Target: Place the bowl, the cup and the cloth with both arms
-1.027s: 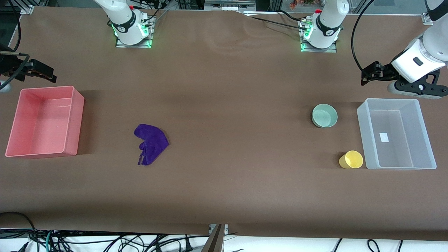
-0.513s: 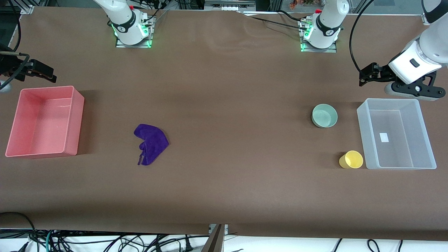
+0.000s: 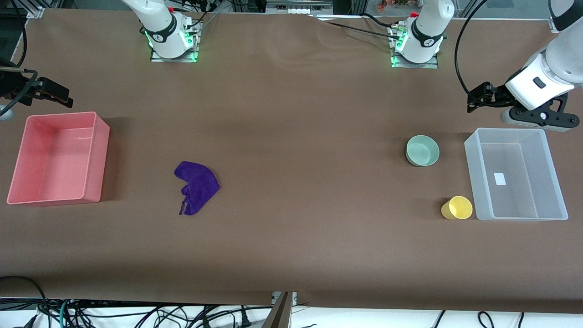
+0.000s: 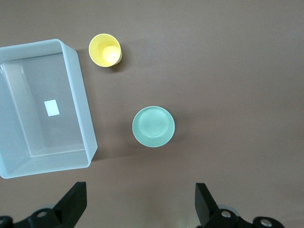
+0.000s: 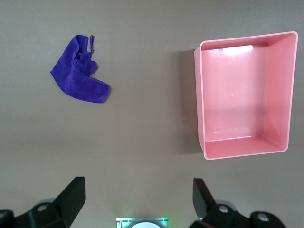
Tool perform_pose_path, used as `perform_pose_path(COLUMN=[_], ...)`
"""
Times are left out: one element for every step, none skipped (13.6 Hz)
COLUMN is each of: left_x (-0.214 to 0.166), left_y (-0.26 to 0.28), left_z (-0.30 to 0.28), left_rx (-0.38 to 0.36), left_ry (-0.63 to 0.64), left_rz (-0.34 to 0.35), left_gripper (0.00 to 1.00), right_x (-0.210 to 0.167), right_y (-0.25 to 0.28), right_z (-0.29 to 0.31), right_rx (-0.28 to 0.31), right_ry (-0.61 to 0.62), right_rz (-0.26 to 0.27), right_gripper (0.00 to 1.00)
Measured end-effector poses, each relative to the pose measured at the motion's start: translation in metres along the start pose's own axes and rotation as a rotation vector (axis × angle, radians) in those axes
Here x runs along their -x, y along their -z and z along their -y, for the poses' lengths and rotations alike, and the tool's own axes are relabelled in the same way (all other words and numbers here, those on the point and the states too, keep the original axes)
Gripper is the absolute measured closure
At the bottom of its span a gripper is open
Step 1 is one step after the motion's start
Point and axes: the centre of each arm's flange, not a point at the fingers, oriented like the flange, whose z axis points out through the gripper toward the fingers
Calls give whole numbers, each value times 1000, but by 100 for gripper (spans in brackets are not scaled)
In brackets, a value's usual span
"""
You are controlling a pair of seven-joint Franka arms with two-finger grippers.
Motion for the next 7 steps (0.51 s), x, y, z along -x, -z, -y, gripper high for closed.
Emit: perform_pose_path(left_x=[0, 0, 0, 0, 0, 0, 0], left_y=[0, 0, 0, -1, -1, -1, -2], left_z=[3, 6, 8, 11, 14, 17, 20], left_rx=[1, 1, 2, 3, 3, 4, 5], left_ry=[5, 10, 15, 21, 26, 32, 37], left_rz=[0, 0, 1, 1, 2, 2, 3], left_gripper=[0, 0, 0, 0, 0, 0, 0], right_x=[0, 0, 0, 0, 0, 0, 0], right_y=[0, 0, 0, 0, 0, 0, 0], right_z=[0, 0, 0, 0, 0, 0, 0], right_rx=[0, 0, 0, 0, 0, 0, 0], right_ry=[0, 0, 0, 0, 0, 0, -1], right_rz=[0, 0, 0, 0, 0, 0, 0], right_gripper=[0, 0, 0, 0, 0, 0, 0])
